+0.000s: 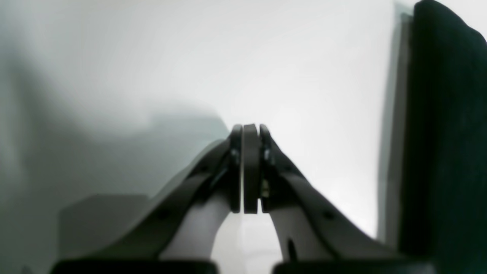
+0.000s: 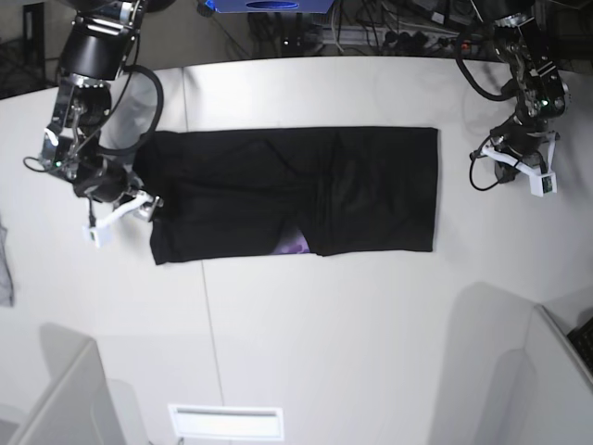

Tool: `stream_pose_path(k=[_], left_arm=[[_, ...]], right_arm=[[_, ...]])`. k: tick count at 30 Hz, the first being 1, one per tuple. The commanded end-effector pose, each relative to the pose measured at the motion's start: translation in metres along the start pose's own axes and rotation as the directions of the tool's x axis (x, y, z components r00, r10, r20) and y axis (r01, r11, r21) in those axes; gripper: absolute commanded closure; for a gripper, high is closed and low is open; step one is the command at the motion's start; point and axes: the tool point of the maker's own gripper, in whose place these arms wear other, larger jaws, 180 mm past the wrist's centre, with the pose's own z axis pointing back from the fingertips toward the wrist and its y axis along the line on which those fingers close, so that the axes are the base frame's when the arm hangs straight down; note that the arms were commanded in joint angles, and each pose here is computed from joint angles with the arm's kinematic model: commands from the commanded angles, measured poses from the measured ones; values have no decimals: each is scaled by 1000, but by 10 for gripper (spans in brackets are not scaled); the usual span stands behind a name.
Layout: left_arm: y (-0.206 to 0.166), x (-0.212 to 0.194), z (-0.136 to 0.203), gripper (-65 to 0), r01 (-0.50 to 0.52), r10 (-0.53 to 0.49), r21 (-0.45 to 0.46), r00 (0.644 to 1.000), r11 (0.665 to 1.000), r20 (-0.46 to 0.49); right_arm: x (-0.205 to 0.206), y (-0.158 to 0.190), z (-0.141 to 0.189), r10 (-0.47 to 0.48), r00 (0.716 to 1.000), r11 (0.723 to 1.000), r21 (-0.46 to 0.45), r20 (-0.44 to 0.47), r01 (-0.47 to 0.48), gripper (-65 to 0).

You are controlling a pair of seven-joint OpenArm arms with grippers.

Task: Fold the T-shirt properly
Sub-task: 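Release the left gripper and regrasp the folded end of the strip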

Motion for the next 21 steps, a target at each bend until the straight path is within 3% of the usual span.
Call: stream_pose_path(k=[1, 6, 10, 15, 21], left_arm=[[0, 15, -1, 0, 1, 0, -8, 999, 1000, 45], [-28, 6, -17, 0, 29, -28, -77, 1000, 997, 5], [-55, 6, -24, 0, 60, -53, -138, 997, 989, 57], [-77, -20, -37, 0, 71, -72, -193, 997, 979, 2], [-93, -23, -49, 0, 71, -78, -226, 997, 971, -20]], right_arm=[[-4, 4, -1, 22, 999, 1000, 5, -26, -22, -477], [-18, 14, -7, 58, 996, 998, 25, -69, -57, -413], [-19, 14, -7, 57, 996, 998, 24, -72, -56, -386], [-33, 6, -13, 27, 993, 1000, 17, -113, -25, -344], [-36, -1, -18, 5, 993, 1000, 7, -117, -4, -153]])
